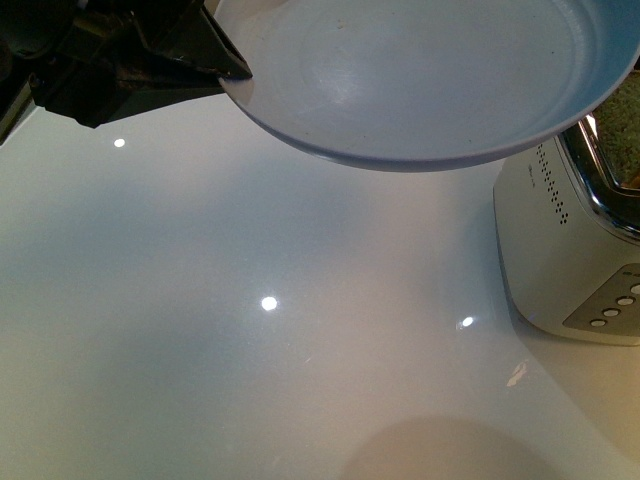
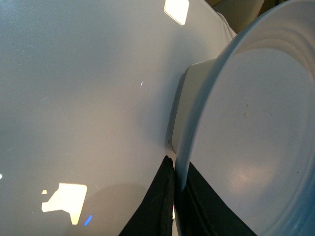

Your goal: Left arm holds plate, right arm toasts bread

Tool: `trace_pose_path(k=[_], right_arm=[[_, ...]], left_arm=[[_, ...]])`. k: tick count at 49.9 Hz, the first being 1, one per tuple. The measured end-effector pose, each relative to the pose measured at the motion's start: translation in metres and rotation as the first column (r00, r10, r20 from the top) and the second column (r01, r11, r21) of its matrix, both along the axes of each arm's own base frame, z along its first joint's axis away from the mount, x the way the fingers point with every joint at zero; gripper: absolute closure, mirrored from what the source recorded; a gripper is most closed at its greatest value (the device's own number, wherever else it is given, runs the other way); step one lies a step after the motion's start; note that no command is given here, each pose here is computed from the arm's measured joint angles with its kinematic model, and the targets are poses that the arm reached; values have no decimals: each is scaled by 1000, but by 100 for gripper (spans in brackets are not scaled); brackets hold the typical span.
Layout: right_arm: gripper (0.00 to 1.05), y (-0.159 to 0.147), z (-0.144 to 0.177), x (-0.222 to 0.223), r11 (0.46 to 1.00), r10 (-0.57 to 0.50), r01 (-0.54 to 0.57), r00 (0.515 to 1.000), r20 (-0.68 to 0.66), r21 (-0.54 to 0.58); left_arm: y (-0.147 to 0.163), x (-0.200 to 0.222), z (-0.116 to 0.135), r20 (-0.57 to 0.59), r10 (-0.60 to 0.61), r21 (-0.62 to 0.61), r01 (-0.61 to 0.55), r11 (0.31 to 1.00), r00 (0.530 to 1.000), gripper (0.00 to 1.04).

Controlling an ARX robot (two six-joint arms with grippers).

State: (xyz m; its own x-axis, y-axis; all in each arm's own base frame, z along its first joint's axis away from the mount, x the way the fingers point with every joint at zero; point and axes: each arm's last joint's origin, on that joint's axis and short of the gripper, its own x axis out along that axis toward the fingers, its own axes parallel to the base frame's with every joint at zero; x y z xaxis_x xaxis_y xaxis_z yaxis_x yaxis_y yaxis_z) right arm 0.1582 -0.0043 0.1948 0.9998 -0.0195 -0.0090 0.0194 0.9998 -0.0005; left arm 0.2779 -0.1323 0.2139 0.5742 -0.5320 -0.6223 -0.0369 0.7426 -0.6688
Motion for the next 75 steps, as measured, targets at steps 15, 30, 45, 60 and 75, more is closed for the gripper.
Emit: trace_pose_path(k=[15, 30, 45, 60, 75], right_arm=[[103, 4, -11, -15, 1000, 16, -16, 1000, 0, 1], [103, 4, -20, -30, 1000, 16, -16, 1000, 1, 1], [103, 4, -22, -40, 1000, 16, -16, 1000, 27, 1], [103, 4, -22, -46, 1000, 16, -16, 999, 27, 1], [103, 4, -26, -60, 1000, 18, -18, 1000, 7, 2]], left_arm=[[0, 0, 0, 0, 2, 1, -2, 1000, 1000, 102], [0, 0, 0, 0, 0, 0, 0, 1000, 1000, 102], [0, 0, 0, 0, 0, 0, 0, 1000, 1000, 102], [0, 0, 0, 0, 0, 0, 0, 1000, 1000, 102], [0, 0, 0, 0, 0, 0, 0, 1000, 1000, 102]])
